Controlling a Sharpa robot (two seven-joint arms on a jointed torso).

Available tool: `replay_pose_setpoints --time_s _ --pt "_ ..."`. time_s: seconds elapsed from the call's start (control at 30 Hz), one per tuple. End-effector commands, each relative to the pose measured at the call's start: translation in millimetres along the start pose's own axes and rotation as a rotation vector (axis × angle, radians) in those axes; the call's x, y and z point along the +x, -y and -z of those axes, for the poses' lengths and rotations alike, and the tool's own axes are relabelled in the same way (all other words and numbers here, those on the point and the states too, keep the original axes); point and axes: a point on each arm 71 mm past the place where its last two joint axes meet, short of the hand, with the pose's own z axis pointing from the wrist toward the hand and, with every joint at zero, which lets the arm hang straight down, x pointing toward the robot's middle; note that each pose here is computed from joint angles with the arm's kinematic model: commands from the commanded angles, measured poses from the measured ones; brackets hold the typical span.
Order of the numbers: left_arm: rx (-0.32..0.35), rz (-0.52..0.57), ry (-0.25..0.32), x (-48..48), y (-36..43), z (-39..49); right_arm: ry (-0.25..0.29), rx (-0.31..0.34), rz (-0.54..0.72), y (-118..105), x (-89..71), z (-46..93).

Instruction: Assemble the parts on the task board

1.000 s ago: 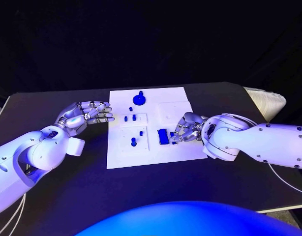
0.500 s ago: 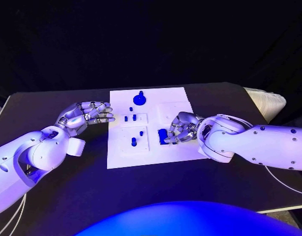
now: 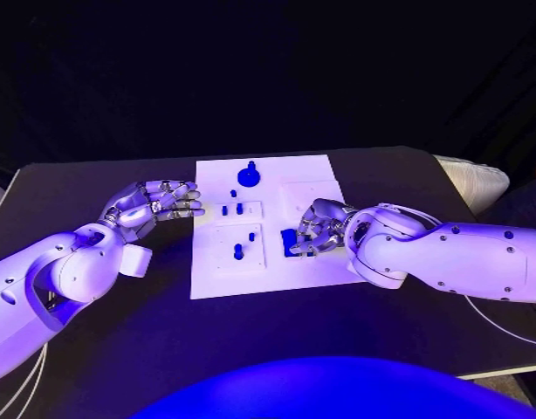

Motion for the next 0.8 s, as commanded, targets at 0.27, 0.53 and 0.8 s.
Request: replay_pose_setpoints --time_s 0.27,0.53,0.8 --pt "0.007 0.005 -0.020 2.7 0.4 -0.7 0.013 0.002 0.006 3 2.3 0.4" --pt "0.006 0.005 -0.014 0.9 -1.1 -1.0 0.031 -0.099 -0.172 1 -2.3 2.6" --pt "0.015 0.009 0.015 -4.7 -4.9 -4.6 0.087 -0.206 -0.482 5 -13.9 -4.3"
